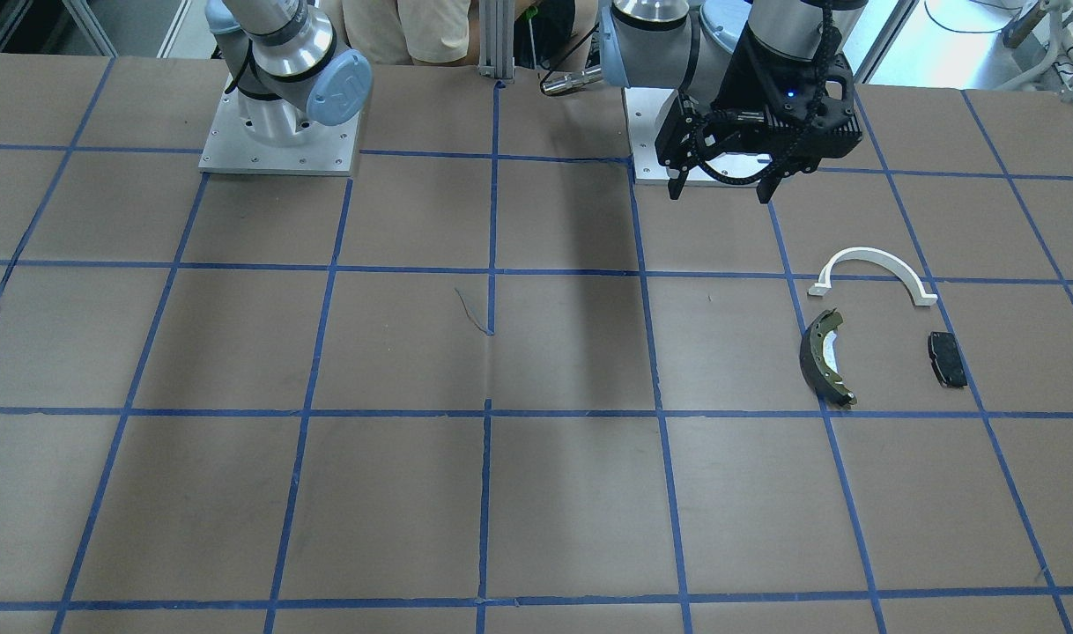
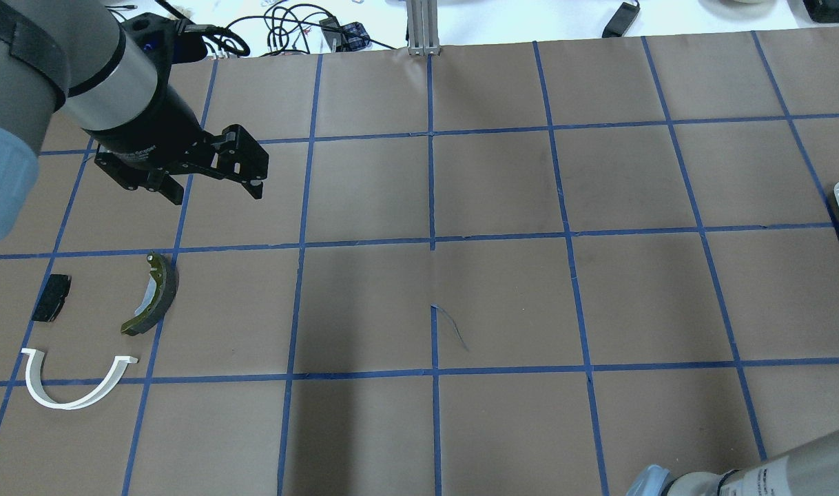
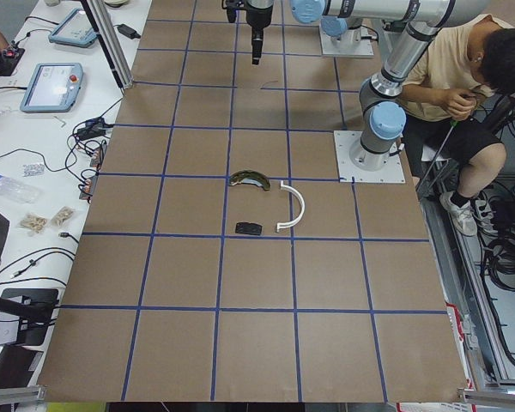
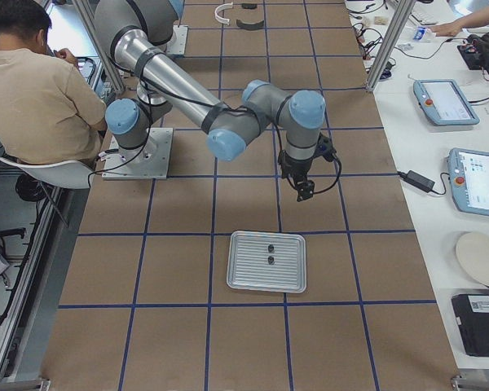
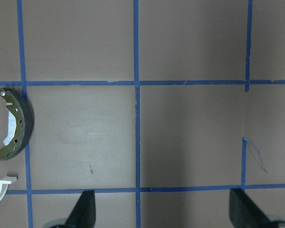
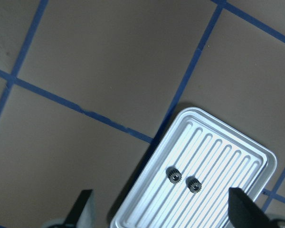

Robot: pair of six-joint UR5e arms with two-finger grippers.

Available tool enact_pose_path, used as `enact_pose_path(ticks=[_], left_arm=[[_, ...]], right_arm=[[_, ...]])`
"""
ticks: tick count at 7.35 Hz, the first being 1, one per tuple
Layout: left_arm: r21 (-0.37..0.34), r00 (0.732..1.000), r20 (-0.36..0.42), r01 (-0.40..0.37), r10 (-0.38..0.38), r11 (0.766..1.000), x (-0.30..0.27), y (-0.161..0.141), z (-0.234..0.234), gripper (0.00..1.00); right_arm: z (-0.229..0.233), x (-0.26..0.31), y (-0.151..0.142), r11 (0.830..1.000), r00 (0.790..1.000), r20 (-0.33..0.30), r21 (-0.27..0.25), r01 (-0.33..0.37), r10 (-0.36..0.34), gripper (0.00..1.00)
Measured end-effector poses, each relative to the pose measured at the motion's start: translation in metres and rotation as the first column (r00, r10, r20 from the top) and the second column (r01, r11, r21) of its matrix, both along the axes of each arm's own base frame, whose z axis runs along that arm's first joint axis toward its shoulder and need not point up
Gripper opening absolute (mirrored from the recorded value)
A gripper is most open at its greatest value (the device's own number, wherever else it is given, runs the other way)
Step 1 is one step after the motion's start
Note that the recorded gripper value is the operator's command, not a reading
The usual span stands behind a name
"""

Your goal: Place bearing gear from tray to pile

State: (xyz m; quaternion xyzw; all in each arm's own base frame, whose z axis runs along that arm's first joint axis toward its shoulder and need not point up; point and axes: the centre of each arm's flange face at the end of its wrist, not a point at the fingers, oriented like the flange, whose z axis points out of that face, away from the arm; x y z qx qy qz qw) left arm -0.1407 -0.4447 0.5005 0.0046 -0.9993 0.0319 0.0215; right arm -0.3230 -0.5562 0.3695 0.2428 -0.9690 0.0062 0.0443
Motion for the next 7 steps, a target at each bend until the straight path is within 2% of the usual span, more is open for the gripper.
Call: enact_pose_path(ticks=[1,2,3,5,7], left_arm=[[0.0,1.0,0.0,0.0,0.0,1.0,0.0,0.0,0.0,1.0],[0.0,1.0,0.001,0.0,0.0,1.0,0.0,0.0,0.0,1.0],[0.0,1.0,0.001,0.0,0.0,1.0,0.0,0.0,0.0,1.0],[0.0,1.0,0.001,0.0,0.0,1.0,0.0,0.0,0.0,1.0],[0.001,1.0,-0.001,0.0,0.0,1.0,0.0,0.0,0.0,1.0]], right_arm=[[-0.026,-0.033,0.005,0.997,0.998,0.0,0.011,-0.07,0.07,1.0],[-0.056,-0.06,0.005,0.987,0.988,-0.007,0.015,-0.157,0.157,0.95],[-0.087,-0.079,0.004,0.968,0.968,-0.008,0.024,-0.25,0.25,0.95],[-0.138,-0.108,0.008,0.913,0.914,0.008,0.045,-0.406,0.406,0.96],[-0.171,-0.119,0.023,0.865,0.867,0.032,0.059,-0.498,0.497,0.94]])
